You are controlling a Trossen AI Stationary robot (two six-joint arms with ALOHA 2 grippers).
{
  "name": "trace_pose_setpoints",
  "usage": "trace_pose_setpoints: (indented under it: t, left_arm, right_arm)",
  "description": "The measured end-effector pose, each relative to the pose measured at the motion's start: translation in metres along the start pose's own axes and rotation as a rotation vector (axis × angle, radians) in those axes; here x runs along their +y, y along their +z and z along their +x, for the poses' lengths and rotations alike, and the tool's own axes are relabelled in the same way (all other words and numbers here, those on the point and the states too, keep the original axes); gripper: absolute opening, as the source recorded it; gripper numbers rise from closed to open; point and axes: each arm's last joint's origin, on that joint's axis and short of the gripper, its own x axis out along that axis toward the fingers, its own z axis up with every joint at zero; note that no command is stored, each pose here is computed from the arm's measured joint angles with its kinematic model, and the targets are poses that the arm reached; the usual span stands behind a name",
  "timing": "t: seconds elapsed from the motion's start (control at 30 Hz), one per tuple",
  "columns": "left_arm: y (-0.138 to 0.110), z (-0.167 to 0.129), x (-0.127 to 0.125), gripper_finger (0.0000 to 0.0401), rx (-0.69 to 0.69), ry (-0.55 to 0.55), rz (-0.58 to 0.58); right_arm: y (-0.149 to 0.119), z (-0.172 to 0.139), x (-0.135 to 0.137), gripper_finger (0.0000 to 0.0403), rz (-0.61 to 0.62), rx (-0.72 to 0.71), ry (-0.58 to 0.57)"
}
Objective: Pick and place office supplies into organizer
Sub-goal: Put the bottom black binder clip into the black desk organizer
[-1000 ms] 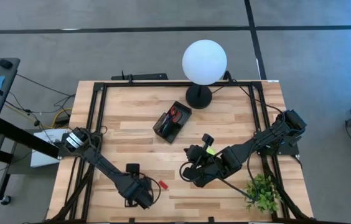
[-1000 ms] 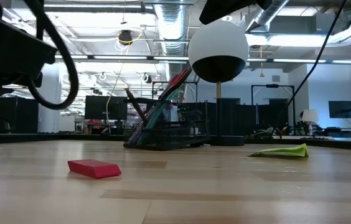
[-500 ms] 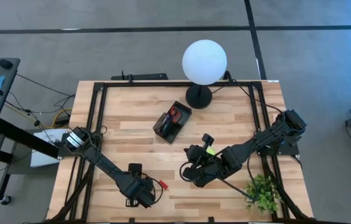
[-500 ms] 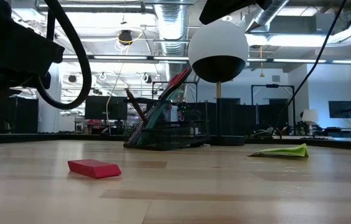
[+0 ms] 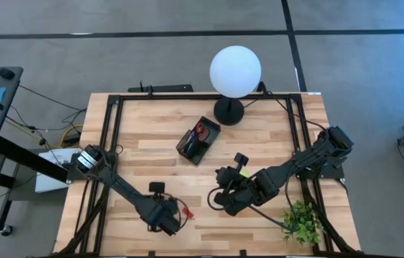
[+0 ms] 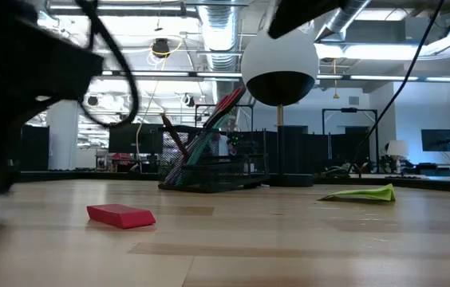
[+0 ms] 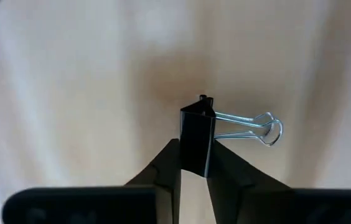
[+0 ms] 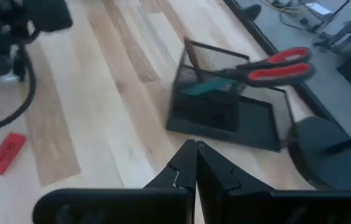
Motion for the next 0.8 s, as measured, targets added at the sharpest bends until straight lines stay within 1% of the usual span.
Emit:
trace_pose_setpoints:
  t: [0.03,0.1,0.17,0.27,0.33,0.43,0.57,0.6,0.67,0.8]
  left_arm:
    - [0.002,-0.003,0.005,0.004,0.005,0.027,-0.001]
    - [0.008,-0.012,0.016,0.0045,-0.002,0.083,0.011]
    - [0.017,-0.022,0.03,0.0052,-0.038,0.134,0.028]
    - [0.034,-0.036,0.059,0.0051,-0.123,0.178,0.058]
    - [0.048,-0.042,0.082,0.0044,-0.177,0.194,0.05]
    - [0.07,-0.041,0.117,0.004,-0.241,0.235,0.031]
    - [0.1,-0.034,0.159,0.0043,-0.37,0.202,0.001]
    - [0.104,-0.031,0.168,0.0046,-0.379,0.203,-0.008]
    - [0.104,-0.027,0.181,0.0048,-0.351,0.24,-0.027]
    - [0.104,-0.024,0.194,0.0045,-0.33,0.252,-0.039]
  right_arm:
    - [-0.001,-0.002,-0.002,0.0,-0.009,0.007,-0.01]
    - [-0.002,-0.008,-0.007,0.0,0.01,0.007,-0.034]
    - [-0.004,-0.013,-0.012,0.0,0.033,0.02,-0.048]
    - [-0.008,-0.023,-0.017,0.0,0.059,0.038,-0.059]
    - [-0.011,-0.031,-0.02,0.0,0.069,0.046,-0.061]
    - [-0.016,-0.042,-0.024,0.0,0.084,0.055,-0.06]
    - [-0.024,-0.054,-0.023,0.0,0.068,0.07,-0.068]
    - [-0.027,-0.056,-0.023,0.0,0.062,0.076,-0.072]
    - [-0.033,-0.062,-0.023,0.0,0.054,0.09,-0.084]
    - [-0.045,-0.074,-0.024,0.0,0.065,0.098,-0.132]
